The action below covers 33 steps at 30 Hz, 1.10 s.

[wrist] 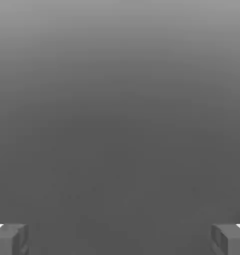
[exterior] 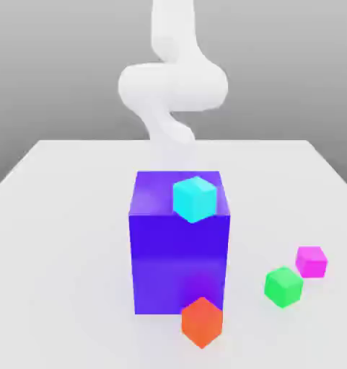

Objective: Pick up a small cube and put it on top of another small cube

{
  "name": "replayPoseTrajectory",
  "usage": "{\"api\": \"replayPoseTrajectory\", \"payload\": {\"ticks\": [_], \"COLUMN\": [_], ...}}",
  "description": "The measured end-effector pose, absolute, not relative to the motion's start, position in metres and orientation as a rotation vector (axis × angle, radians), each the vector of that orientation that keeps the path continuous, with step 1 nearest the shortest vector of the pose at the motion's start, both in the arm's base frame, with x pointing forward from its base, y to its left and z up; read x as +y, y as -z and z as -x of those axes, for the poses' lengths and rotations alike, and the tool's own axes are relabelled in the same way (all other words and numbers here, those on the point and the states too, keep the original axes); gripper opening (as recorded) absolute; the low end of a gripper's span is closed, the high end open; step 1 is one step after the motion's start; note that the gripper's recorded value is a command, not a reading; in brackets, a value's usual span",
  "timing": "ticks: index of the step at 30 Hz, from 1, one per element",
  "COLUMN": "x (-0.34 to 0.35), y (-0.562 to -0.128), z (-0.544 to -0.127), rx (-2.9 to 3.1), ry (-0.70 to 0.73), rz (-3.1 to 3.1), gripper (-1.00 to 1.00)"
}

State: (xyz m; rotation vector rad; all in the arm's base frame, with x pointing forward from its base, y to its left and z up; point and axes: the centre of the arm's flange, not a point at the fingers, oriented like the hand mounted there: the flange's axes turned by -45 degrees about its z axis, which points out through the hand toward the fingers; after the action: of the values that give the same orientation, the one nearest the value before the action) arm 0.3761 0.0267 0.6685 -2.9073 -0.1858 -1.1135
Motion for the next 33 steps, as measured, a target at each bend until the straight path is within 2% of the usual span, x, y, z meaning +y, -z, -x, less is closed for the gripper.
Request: {"api": "replayPoseTrajectory", "payload": {"ticks": [5,11,18,25,32,33], "x": [0.094,0.179,0.259,0.3,0.297,0.296], "y": [-0.575,-0.461,-0.33,-0.213,-0.137,-0.13], "z": [-0.414,-0.415,-0.363,-0.269,-0.256,-0.256], "rx": [-0.611,-1.102,-1.65,-2.179,-2.25,-2.25], "ry": [0.894,0.642,0.349,0.058,0.001,0.001], "rz": [2.897,2.804,2.592,2.249,2.193,2.193], "gripper": [0.0,0.0,0.0,0.0,0.0,-1.0]}}
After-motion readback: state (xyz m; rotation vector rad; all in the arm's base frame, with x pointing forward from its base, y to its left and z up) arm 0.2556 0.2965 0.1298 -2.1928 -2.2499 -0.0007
